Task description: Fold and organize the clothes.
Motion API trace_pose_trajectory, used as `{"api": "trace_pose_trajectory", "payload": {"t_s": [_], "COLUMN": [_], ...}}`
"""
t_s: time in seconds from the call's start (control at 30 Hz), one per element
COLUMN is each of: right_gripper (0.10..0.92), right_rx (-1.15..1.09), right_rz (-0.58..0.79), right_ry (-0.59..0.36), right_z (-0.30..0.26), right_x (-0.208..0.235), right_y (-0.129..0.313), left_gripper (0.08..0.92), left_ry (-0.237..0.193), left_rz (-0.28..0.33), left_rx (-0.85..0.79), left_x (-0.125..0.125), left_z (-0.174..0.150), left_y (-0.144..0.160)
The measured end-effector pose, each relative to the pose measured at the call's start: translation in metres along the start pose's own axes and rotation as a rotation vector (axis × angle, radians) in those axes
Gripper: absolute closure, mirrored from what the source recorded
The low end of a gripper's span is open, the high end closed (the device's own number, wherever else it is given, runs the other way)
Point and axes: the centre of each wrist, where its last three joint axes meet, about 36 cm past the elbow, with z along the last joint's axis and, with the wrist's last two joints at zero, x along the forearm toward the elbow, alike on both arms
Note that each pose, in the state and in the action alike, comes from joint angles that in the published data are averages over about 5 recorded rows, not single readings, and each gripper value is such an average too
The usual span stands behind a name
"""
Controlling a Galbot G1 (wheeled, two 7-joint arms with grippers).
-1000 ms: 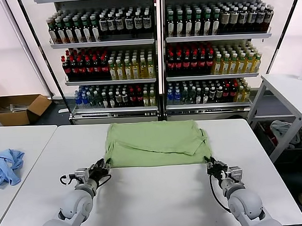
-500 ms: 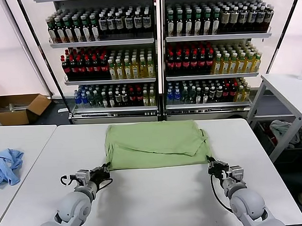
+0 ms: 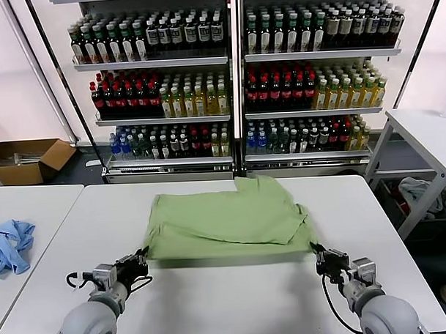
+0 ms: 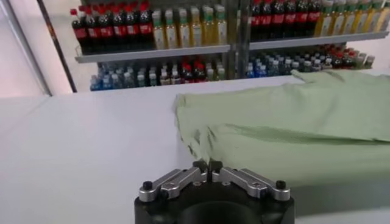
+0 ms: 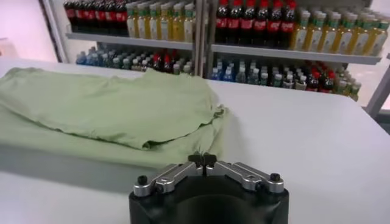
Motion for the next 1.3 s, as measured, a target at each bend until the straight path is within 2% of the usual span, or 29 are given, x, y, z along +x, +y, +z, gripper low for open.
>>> {"api": "trace_pose_trajectory", "payload": {"t_s": [0.23,0.47,0.7,0.87,0.97,1.3], "right_gripper": [0.916,0.916,0.916,0.91,0.857,0.582], "right_rx": [0.03,0.067,0.091,0.086,0.074,0.019], "right_rz": [-0.03,-0.023,-0.012,-0.002,0.006,0.029], "right_ry": [0.047,0.081,0.104,0.119,0.124,0.108], "right_z": [0.018,0.031,0.038,0.042,0.042,0.029], "right_x": [0.047,0.073,0.084,0.09,0.093,0.104], "right_y": [0.023,0.031,0.032,0.036,0.038,0.041], "left_gripper": [0.908,0.908,0.908,0.903,0.854,0.564], "left_ry": [0.013,0.052,0.08,0.064,0.043,-0.013], "left_rz": [-0.062,-0.11,-0.154,-0.174,-0.179,-0.188], "left_rx": [-0.027,-0.047,-0.061,-0.068,-0.071,-0.086], "left_x": [0.047,0.091,0.121,0.133,0.138,0.147], "left_z": [0.015,0.041,0.066,0.074,0.075,0.07], "left_y": [-0.015,-0.033,-0.048,-0.054,-0.056,-0.058]}}
